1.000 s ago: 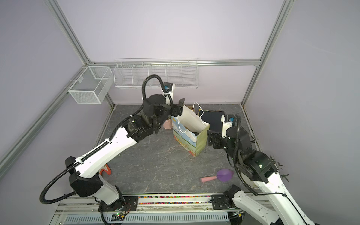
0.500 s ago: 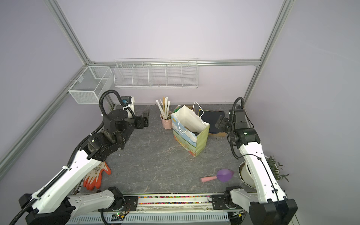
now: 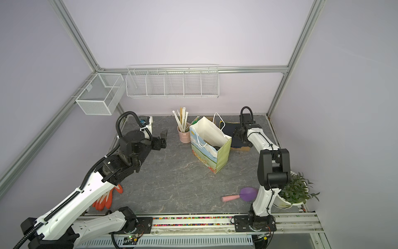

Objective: Pack the takeout coffee
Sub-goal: 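Reach the right gripper down to the black napkin on the paper box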

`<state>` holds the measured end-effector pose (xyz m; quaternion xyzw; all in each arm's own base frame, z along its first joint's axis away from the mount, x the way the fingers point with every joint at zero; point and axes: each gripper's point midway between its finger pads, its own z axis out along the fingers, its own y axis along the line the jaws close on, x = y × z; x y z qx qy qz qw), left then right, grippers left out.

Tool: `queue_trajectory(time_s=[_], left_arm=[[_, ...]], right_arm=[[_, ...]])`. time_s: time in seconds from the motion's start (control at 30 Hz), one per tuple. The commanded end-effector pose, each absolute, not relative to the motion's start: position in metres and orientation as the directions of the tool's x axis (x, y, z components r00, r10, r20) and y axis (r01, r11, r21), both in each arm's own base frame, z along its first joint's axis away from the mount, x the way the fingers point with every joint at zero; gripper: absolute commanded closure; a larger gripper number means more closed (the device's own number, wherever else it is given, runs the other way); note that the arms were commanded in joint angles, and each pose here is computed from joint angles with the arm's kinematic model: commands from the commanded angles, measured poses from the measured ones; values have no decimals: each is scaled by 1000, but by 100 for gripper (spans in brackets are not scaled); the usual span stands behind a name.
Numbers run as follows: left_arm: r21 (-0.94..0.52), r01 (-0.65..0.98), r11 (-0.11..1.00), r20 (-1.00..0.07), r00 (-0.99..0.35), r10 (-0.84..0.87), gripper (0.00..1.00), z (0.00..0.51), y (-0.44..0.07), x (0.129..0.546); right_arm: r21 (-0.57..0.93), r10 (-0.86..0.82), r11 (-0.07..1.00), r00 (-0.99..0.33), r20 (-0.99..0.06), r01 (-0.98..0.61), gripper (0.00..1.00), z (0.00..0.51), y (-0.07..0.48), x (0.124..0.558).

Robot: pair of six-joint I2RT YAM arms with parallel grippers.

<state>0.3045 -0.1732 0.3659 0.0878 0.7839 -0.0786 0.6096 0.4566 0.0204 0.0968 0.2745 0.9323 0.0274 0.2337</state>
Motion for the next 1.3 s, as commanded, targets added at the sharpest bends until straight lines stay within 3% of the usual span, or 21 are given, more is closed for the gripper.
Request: queue_trajectory(time_s=[0.0, 0.47, 0.73, 1.27], left_arm=[[-19, 250, 968, -974, -224, 39, 8, 369, -177, 306], [2, 273, 962, -966, -248, 72, 8, 357, -184, 310], [4, 282, 959, -965, -250, 77, 8, 356, -187, 310], [12, 290, 957, -962, -258, 90, 8, 352, -189, 310]], right_arm=[[202, 507, 860, -737, -447, 469, 0, 99, 27, 480], [177, 465, 885, -811, -355, 430, 36, 42, 39, 506], [178, 449, 893, -804, -389, 413, 59, 52, 38, 506], [192, 438, 899, -782, -444, 395, 75, 84, 36, 507]])
